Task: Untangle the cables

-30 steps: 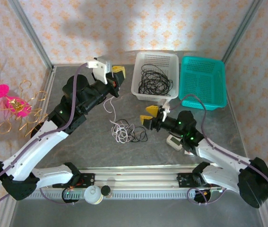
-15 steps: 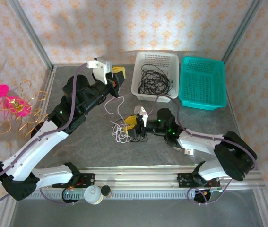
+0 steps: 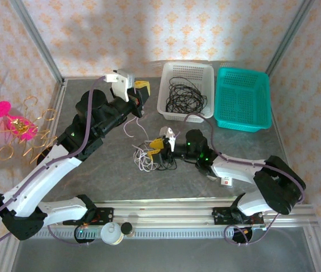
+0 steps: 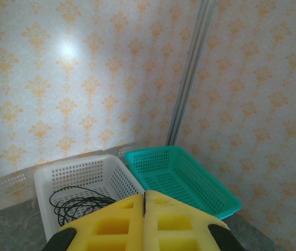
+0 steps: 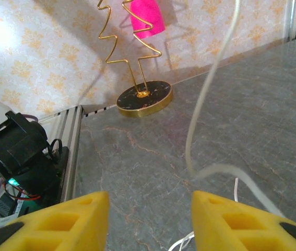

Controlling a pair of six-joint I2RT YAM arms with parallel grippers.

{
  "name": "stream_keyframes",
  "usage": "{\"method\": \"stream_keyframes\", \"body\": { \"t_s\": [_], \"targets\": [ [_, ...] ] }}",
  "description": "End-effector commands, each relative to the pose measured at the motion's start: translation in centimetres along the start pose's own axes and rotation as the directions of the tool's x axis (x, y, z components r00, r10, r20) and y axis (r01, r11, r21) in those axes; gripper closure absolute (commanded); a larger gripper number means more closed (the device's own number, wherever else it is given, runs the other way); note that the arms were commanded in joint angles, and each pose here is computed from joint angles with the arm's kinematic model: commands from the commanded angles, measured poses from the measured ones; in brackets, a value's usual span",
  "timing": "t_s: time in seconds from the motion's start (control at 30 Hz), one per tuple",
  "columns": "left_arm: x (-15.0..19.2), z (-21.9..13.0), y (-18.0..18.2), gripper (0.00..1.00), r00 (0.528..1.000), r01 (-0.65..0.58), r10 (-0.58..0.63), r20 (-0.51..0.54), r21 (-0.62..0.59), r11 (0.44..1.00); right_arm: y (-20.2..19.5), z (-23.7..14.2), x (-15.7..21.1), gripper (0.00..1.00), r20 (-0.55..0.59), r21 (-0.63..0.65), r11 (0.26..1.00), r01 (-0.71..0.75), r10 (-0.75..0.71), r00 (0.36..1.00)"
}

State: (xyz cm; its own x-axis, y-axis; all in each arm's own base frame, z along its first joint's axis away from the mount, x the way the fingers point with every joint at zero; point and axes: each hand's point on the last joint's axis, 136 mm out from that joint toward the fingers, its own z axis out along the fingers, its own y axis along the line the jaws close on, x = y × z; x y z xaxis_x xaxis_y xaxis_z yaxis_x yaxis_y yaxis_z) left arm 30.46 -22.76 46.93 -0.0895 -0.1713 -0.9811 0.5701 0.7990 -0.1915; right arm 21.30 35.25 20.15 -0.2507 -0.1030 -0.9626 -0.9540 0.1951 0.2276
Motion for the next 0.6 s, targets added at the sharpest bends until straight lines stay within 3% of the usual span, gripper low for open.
{"method": "stream_keyframes", "body": {
  "t_s": [0.0,0.17,0.37,0.57],
  "targets": [
    [-1.0,-0.8,-0.4,1.0,1.0,-0.016,0.016,0.025,0.014,1.0,-0.4,-0.4,-1.7,0.49,0.04,0.05,0.995,0.087,-0.089,0.995],
    [-1.5,-1.0,-0.7,1.0,0.999,-0.012,0.011,0.033,0.026,1.0,-2.5,-0.1,-0.5,0.48,-0.014,0.147,0.978,0.149,-0.149,0.989],
    [-1.8,-0.8,-1.0,1.0,0.999,-0.002,0.001,0.039,0.042,0.999,0.0,2.6,1.4,0.56,-0.049,-0.053,0.989,0.136,-0.138,0.989],
    [-1.7,-0.8,-0.9,1.0,0.999,0.002,-0.004,0.036,0.039,0.999,-1.7,5.5,2.0,0.74,-0.08,-0.033,0.99,0.137,-0.139,0.987]
  ]
}}
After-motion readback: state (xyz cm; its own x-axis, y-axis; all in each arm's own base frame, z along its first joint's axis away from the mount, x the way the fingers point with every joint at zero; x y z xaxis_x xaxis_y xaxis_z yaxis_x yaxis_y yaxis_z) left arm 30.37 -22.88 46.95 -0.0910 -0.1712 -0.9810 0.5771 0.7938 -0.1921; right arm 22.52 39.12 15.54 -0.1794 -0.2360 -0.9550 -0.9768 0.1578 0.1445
